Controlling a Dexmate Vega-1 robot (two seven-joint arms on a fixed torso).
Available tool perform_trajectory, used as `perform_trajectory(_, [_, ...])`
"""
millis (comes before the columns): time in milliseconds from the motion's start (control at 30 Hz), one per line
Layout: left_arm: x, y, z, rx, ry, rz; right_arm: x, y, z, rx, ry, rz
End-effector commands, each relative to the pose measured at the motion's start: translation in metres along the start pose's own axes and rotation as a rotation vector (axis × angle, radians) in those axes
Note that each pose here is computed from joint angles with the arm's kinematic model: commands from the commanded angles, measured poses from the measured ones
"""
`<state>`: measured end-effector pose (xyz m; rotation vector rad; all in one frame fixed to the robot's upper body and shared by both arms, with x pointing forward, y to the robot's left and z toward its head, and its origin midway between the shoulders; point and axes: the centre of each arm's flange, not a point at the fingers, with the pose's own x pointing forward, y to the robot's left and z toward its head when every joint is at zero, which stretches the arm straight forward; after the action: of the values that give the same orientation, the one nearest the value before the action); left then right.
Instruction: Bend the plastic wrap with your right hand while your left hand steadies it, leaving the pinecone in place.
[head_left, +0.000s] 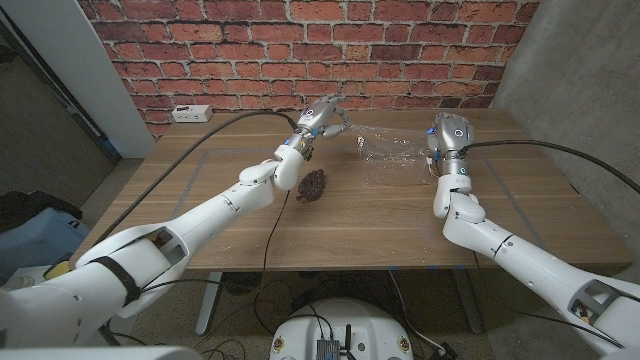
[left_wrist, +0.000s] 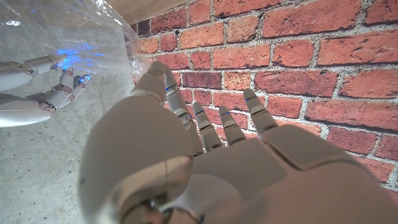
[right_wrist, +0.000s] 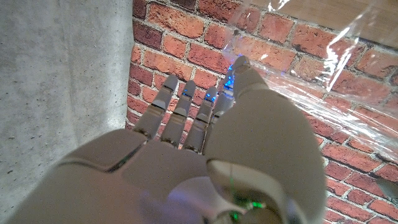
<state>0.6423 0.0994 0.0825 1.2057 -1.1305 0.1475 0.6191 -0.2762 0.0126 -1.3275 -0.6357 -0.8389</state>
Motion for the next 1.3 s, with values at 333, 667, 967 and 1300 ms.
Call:
perform_trajectory(333, [0.018, -0.023, -0.012, 0.118, 0.011, -0.011, 0.029, 0.025, 0.009, -0.034, -0.024, 0.064])
perform_trajectory(667, [0.019, -0.034, -0.016, 0.157, 0.023, -0.025, 0.04, 0.035, 0.013, -0.065, -0.049, 0.092])
perform_trajectory(967, [0.024, -0.039, -0.017, 0.182, 0.023, -0.039, 0.043, 0.04, 0.013, -0.098, -0.045, 0.112])
perform_trajectory(1300, [0.029, -0.048, -0.016, 0.217, 0.017, -0.064, 0.049, 0.047, 0.013, -0.137, -0.043, 0.142])
